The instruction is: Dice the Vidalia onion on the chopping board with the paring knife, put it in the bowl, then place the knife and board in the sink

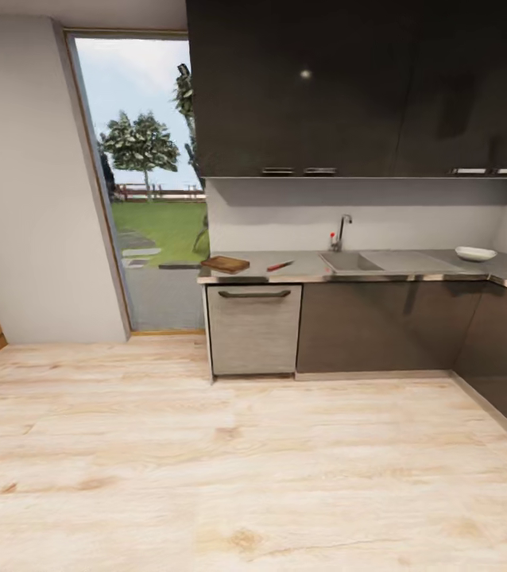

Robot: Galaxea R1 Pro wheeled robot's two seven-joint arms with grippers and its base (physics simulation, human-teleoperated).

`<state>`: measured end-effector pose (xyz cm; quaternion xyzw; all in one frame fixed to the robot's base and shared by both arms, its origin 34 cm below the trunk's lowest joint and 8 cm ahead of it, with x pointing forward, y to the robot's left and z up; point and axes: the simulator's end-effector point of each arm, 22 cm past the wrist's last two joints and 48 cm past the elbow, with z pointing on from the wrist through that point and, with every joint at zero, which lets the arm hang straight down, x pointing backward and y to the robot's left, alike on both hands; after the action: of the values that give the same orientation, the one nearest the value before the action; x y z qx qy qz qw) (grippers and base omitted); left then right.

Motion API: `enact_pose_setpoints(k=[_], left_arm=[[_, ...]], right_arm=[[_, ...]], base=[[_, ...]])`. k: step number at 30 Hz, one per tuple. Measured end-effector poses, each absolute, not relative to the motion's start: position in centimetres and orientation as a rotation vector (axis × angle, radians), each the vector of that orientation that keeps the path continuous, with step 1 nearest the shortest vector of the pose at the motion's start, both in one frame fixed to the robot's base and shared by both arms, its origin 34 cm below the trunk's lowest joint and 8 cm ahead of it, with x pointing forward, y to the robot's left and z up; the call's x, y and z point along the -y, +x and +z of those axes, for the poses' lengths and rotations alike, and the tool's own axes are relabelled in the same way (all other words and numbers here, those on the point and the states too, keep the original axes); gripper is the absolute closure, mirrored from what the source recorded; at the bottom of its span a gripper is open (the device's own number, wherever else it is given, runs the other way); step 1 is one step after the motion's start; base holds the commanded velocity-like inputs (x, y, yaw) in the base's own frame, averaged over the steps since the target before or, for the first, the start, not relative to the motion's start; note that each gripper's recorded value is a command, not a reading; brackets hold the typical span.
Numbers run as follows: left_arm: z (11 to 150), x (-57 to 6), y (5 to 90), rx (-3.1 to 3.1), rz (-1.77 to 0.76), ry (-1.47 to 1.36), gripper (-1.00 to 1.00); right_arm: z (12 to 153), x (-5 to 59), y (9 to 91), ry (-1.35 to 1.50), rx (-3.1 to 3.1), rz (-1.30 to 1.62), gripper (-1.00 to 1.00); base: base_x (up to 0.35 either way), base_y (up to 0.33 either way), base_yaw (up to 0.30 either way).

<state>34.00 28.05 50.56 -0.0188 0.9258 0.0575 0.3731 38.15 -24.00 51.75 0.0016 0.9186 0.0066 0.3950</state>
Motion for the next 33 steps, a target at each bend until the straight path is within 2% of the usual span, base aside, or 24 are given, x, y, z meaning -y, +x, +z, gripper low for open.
enact_pose_setpoints(k=[8, 15, 33], left_arm=[[50.55, -28.05, 34.00, -2.372, 0.147, -0.048, -1.00], [50.55, -28.03, 33.99, -2.373, 0.147, -0.048, -1.00], [50.57, -28.05, 33.99, -2.372, 0.147, -0.048, -1.00]], right_arm=[[51.72, 23.99, 38.13, 0.004, -2.330, 0.017, -1.00], [51.73, 23.99, 38.13, 0.004, -2.330, 0.017, -1.00], [51.74, 24.02, 38.12, -0.006, -2.330, 0.018, -1.00]], base=[[0.038, -0.038, 0.169], [0.031, -0.031, 0.017], [0.230, -0.159, 0.000]])
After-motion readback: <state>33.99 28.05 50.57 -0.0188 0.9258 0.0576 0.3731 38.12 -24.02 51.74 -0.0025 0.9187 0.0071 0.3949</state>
